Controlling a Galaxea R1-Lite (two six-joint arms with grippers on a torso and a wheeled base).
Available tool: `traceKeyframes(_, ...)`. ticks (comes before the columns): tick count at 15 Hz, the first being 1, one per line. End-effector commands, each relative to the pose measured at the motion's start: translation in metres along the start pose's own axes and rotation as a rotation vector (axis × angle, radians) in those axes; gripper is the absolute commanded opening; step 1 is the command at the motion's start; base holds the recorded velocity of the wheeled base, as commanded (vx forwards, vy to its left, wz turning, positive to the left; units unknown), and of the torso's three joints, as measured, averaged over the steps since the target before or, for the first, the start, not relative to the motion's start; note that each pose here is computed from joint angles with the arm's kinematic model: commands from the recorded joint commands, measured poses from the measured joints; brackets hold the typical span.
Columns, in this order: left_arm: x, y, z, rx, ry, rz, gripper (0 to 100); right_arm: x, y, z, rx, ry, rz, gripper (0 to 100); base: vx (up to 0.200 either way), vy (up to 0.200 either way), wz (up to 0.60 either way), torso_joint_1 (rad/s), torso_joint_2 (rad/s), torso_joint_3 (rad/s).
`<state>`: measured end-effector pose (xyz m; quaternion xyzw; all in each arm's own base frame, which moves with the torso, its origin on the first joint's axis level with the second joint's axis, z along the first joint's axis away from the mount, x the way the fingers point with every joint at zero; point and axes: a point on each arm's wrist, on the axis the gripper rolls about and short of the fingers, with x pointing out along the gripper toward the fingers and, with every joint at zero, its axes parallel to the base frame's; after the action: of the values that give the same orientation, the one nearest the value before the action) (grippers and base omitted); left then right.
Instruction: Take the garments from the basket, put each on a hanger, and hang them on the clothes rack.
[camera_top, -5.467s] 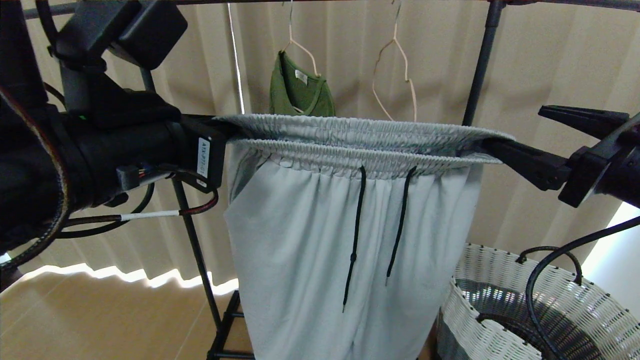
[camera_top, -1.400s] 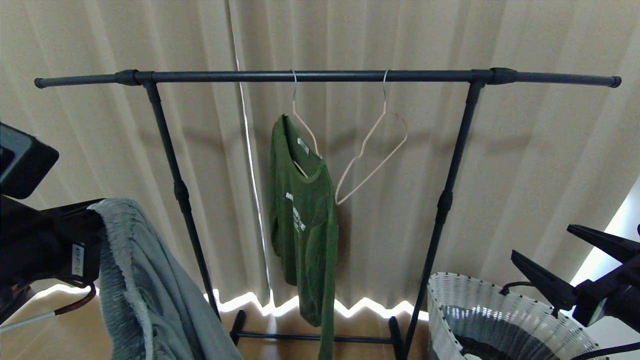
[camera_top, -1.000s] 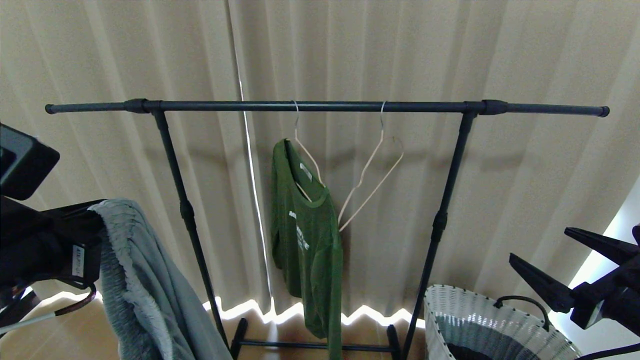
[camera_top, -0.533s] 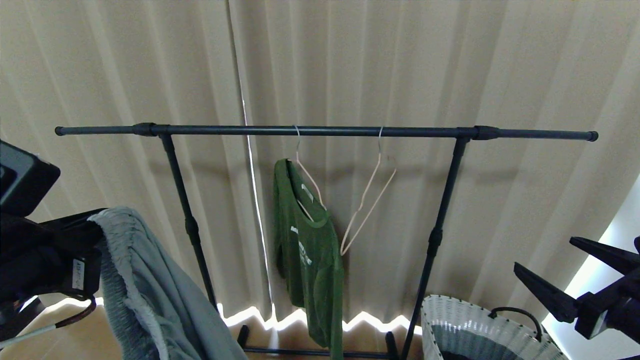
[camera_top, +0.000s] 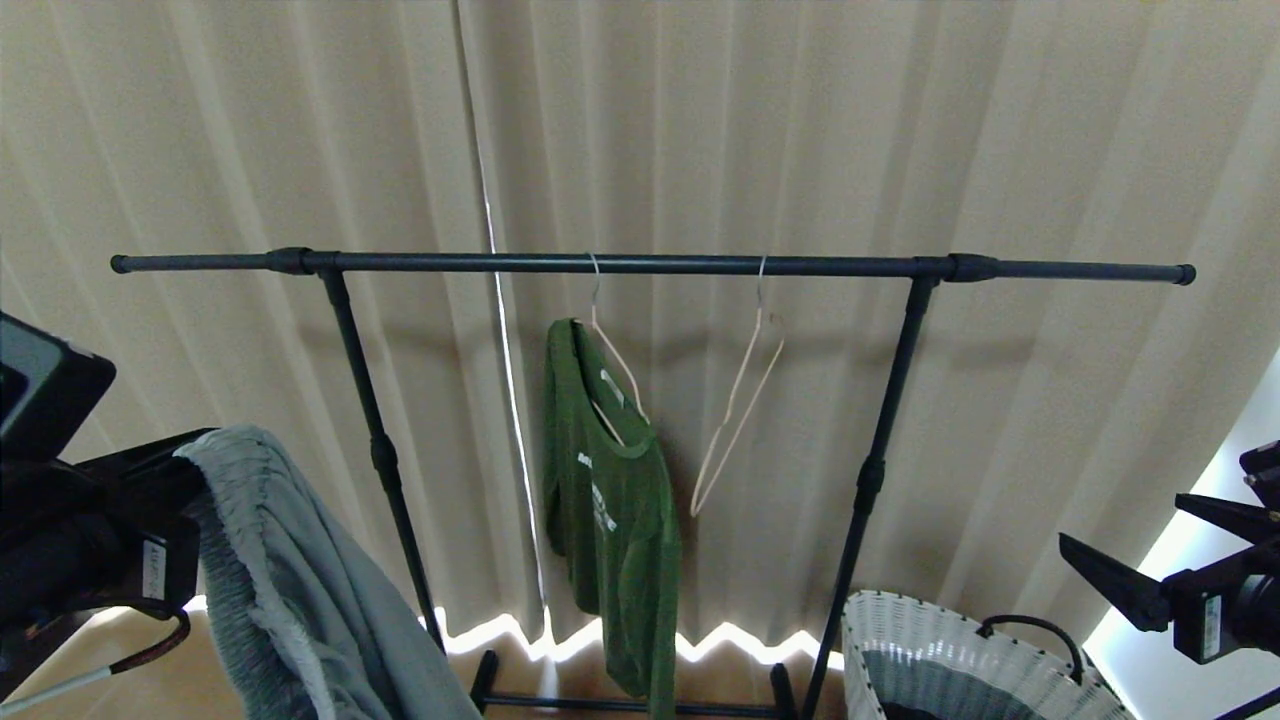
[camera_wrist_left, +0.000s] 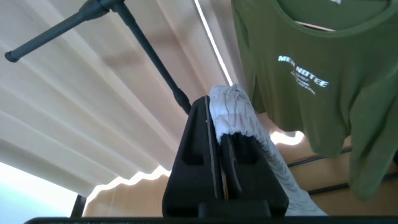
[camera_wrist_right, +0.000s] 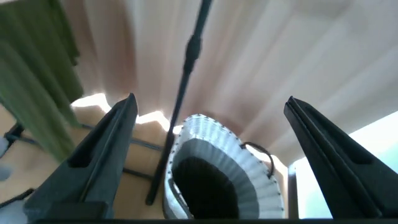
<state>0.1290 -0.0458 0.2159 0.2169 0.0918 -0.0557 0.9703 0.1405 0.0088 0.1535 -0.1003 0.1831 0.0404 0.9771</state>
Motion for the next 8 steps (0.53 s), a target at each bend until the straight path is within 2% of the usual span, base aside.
traceKeyframes(1, -0.0002, -0.001, -0.0024, 0.002, 0.005, -0.004, 0, 0.0015, -0.0031, 0.0097, 0.002, -0.01, -0.032, 100, 0.0, 0.0, 0.0, 0.0, 0.0, 0.0)
traceKeyframes(8, -0.0002, -0.001, -0.0025, 0.009, 0.006, -0.004, 0, -0.0002, -0.0034, 0.0081, 0.001, -0.006, -0.059, 100, 0.0, 0.0, 0.0, 0.0, 0.0, 0.0)
